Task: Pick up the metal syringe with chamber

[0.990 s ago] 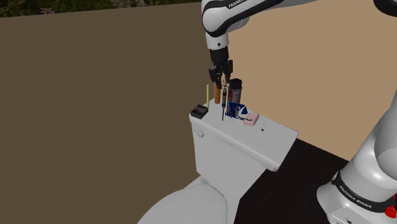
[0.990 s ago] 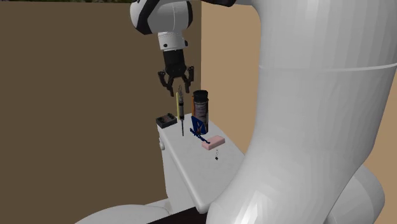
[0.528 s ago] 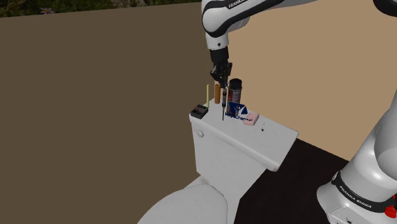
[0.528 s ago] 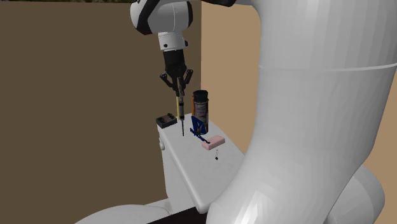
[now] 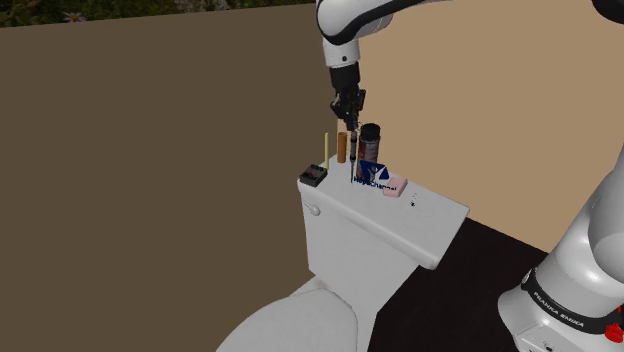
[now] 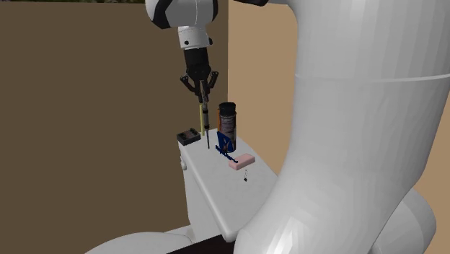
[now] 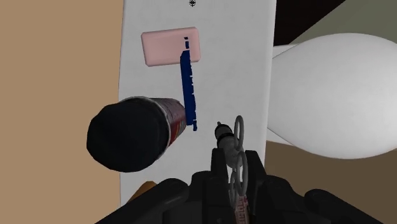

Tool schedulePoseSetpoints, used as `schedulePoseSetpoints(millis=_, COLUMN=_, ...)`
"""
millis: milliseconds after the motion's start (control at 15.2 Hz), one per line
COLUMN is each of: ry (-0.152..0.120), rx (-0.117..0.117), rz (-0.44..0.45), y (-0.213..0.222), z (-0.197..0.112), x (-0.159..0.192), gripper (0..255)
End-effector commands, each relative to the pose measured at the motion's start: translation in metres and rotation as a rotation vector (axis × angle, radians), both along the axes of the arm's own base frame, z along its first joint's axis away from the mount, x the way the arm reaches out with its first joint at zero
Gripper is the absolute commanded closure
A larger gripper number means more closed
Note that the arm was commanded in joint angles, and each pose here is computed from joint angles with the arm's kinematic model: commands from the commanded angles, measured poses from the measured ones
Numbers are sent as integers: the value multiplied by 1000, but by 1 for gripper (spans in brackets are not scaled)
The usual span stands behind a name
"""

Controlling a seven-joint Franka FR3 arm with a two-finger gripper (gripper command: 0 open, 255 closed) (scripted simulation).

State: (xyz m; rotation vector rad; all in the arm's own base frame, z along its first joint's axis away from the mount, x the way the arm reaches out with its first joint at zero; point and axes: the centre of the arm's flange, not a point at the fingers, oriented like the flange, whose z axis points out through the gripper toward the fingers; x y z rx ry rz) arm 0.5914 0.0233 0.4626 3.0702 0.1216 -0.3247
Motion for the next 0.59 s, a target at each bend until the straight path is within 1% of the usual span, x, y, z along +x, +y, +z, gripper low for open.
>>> schedulePoseSetpoints(millis=0, ry=0, rx=0, rz=0, y=-1, z=11, x=0, gripper=255)
schedulePoseSetpoints(millis=528, ry=0, rx=0, rz=0, y=-1, z=53, x=0, gripper=255)
